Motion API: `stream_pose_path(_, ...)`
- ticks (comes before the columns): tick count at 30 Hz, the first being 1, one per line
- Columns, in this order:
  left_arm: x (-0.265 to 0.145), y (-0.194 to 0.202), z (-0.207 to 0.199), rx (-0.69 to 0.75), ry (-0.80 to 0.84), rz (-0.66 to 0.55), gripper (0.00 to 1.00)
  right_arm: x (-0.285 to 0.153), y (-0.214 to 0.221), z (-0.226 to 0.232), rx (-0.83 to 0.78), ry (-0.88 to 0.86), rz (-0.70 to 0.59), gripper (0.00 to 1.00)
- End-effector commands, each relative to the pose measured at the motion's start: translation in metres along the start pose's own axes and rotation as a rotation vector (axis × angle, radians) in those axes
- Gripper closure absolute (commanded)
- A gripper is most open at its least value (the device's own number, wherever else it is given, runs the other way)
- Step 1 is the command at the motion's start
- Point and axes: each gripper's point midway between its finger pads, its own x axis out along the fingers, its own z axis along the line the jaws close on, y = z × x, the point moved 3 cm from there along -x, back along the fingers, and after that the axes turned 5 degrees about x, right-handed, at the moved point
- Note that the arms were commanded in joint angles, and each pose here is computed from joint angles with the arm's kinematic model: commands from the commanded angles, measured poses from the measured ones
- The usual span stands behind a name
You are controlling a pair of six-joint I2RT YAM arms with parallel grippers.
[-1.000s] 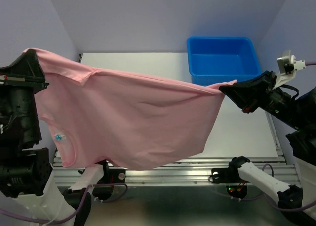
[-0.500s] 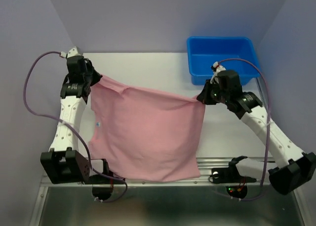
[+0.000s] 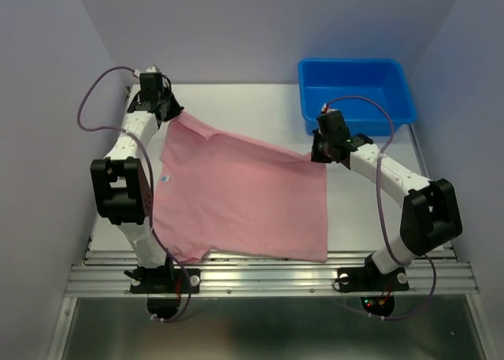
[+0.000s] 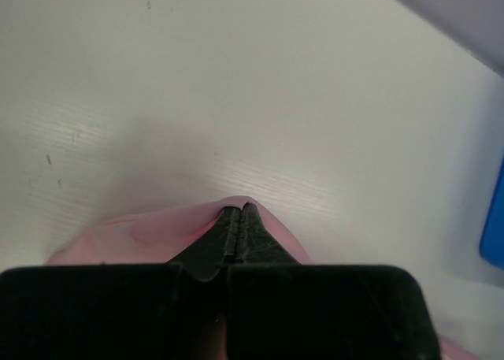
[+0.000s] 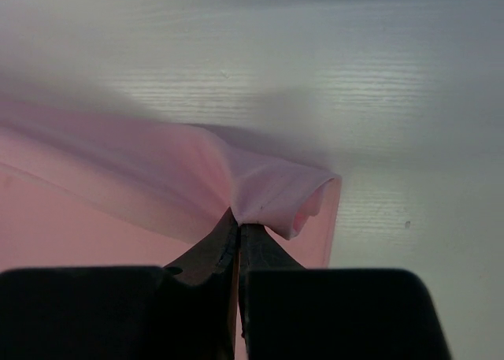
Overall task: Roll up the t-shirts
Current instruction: Flatten out the T-shirt at the center of the board, then fold the T-shirt at the center of the board.
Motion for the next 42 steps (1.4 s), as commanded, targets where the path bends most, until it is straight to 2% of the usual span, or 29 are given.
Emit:
stream_pose_path(1,0.008,-0.044,-0.019,0.019,0.048,-0.091,1.0,0.0,-0.054,-0.004,0.042,0.035,-0.189,0.99)
stream_pose_path(2,0.009,-0.055,-0.024,0.02,0.058,-0.11,1.0,0.003,-0.057,-0.007,0.045,0.038,-0.197,0.99)
stream_pose_path(3,0.013,-0.047,-0.039,0.042,0.08,-0.089,1.0,0.006,-0.059,-0.009,0.048,0.033,-0.201,0.99)
stream_pose_path(7,0.031,-0.046,-0.043,0.042,0.09,-0.066,1.0,0.013,-0.066,-0.009,0.057,0.028,-0.211,0.99)
stream_pose_path(12,0.034,-0.058,-0.054,0.048,0.117,-0.081,1.0,0.02,-0.069,-0.011,0.051,0.041,-0.206,0.99)
stream_pose_path(17,0.035,-0.053,-0.058,0.088,0.085,-0.055,1.0,0.021,-0.063,-0.016,0.062,0.041,-0.192,0.99)
stream_pose_path(22,0.02,-0.028,-0.048,0.08,0.066,0.005,1.0,0.013,-0.044,-0.021,0.078,0.024,-0.164,0.99)
stream_pose_path(23,0.022,-0.01,-0.04,0.074,0.051,0.047,1.0,0.011,-0.04,-0.021,0.081,0.02,-0.159,0.99)
stream_pose_path(25,0.011,-0.005,-0.039,0.063,0.057,0.041,1.0,0.008,-0.029,-0.024,0.085,0.01,-0.139,0.99)
stream_pose_path(28,0.001,0.026,-0.024,0.043,0.027,0.092,1.0,0.004,-0.013,-0.025,0.088,-0.019,-0.101,0.99)
stream_pose_path(34,-0.029,0.051,-0.007,0.015,-0.013,0.103,1.0,-0.01,0.016,-0.019,0.143,-0.114,-0.039,0.99)
stream_pose_path(42,-0.047,0.096,0.021,-0.028,-0.083,0.141,1.0,-0.018,0.054,-0.019,0.212,-0.191,0.037,0.99)
